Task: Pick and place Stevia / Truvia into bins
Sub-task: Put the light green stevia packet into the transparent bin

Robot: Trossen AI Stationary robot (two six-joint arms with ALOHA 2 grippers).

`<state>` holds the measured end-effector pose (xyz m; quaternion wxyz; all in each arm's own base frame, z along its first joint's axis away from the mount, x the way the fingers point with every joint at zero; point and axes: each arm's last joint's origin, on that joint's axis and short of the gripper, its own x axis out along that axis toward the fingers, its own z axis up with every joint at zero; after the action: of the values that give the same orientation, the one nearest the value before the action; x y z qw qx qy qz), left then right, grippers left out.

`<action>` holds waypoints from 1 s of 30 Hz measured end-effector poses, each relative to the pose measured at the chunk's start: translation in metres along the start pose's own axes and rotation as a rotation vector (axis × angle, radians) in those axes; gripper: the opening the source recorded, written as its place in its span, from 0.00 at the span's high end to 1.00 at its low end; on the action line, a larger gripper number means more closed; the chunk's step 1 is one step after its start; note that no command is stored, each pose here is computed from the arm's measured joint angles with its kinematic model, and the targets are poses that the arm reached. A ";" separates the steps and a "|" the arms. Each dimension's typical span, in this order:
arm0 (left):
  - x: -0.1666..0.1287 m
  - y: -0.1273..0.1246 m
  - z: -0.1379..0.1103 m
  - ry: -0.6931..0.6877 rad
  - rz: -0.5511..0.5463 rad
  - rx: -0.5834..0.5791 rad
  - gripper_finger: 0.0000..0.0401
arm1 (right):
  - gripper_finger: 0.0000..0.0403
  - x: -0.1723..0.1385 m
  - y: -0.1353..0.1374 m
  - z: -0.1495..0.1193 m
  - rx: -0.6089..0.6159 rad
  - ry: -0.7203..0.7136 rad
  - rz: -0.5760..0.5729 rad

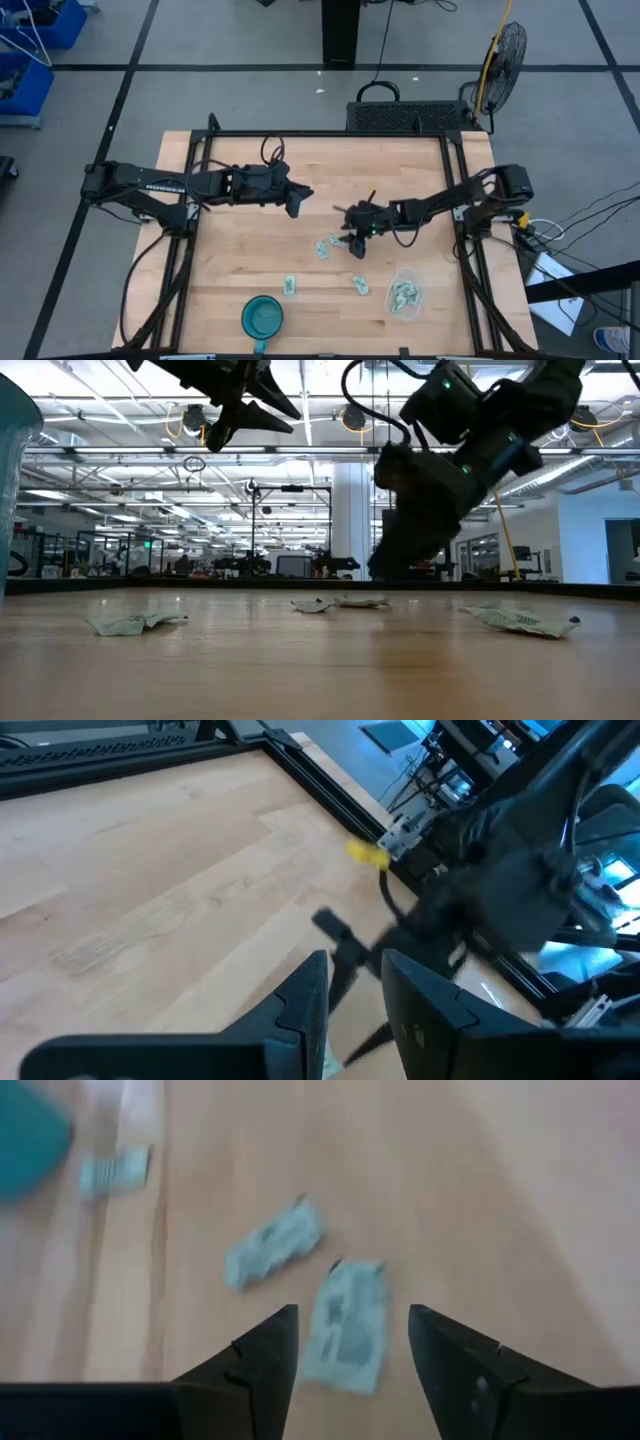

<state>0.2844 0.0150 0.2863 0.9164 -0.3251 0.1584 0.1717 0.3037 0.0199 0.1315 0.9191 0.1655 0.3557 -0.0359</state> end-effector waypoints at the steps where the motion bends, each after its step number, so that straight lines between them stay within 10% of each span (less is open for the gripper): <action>1: 0.000 0.000 0.000 -0.002 0.002 0.000 0.75 | 0.54 0.004 0.001 -0.005 -0.050 0.012 0.003; 14: 0.001 0.003 0.002 -0.009 0.012 -0.012 0.75 | 0.59 0.038 -0.002 -0.034 -0.143 0.059 -0.096; 30: 0.001 0.003 0.002 -0.008 0.012 -0.004 0.75 | 0.98 0.024 0.003 -0.021 -0.027 0.007 -0.071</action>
<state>0.2841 0.0185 0.2861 0.9153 -0.3250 0.1565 0.1790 0.3087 0.0314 0.1016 0.9182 0.1403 0.3650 -0.0629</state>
